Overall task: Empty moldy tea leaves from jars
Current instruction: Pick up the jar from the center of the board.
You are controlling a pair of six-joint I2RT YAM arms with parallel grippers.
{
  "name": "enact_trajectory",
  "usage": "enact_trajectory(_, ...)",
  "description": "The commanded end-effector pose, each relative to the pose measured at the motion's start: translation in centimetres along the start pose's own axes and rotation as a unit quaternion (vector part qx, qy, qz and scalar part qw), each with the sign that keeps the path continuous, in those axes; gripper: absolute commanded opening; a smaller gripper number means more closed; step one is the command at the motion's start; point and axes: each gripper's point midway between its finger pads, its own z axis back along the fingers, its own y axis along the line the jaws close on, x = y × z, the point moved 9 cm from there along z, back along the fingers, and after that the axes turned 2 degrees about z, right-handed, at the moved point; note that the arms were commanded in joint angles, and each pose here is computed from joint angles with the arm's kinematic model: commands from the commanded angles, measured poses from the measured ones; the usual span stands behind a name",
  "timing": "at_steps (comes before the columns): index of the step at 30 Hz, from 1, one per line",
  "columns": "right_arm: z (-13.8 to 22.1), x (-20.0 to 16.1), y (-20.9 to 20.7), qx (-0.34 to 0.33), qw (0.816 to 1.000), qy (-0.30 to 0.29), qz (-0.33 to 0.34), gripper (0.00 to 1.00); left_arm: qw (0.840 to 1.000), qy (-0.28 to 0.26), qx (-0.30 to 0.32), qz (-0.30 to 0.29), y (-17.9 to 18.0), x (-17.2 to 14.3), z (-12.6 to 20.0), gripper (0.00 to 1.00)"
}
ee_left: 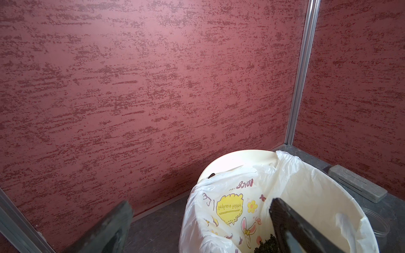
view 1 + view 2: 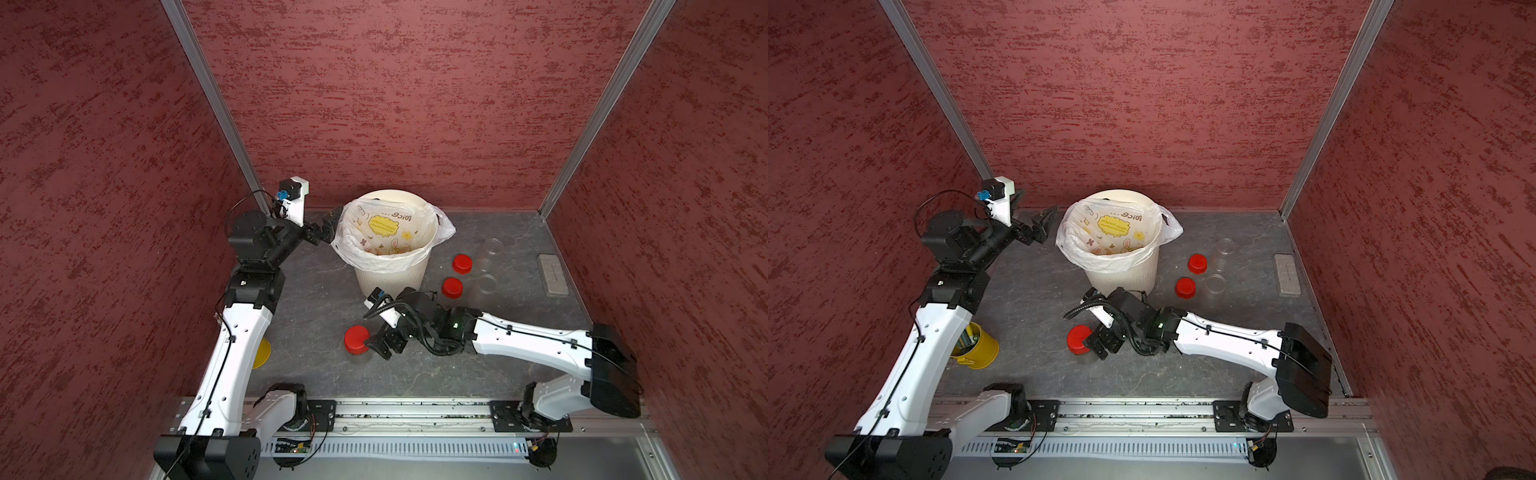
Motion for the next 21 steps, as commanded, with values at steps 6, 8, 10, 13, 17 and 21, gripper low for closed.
enact_trajectory(6, -0.1, 0.7, 0.7, 0.026, 0.999, -0.018, 0.02, 0.99, 1.0, -0.027, -0.012, 0.004, 0.0, 0.9, 1.0, 1.0)
enact_trajectory(8, 0.0, 0.9, 0.9, 0.04, 0.999, -0.025, 0.028, 0.99, 1.0, -0.027, -0.011, 0.006, 0.1, 0.9, 1.0, 1.0)
enact_trajectory(10, -0.1, 1.0, 1.1, 0.049, 0.998, -0.028, 0.036, 0.99, 1.0, -0.028, -0.009, 0.006, 0.2, 0.9, 1.2, 1.0)
enact_trajectory(13, -0.4, 1.0, 1.1, 0.049, 0.998, -0.025, 0.043, 0.99, 1.0, -0.028, -0.01, 0.007, 0.3, 0.8, 1.3, 1.0)
enact_trajectory(17, -0.9, 1.0, 1.2, 0.061, 0.997, -0.024, 0.049, 0.99, 0.999, -0.028, -0.013, 0.007, 0.4, 0.6, 1.3, 1.0)
enact_trajectory(21, -1.7, 0.9, 1.2, 0.064, 0.997, -0.012, 0.052, 0.99, 0.999, -0.028, -0.014, 0.009, 0.4, 0.6, 1.3, 1.0)
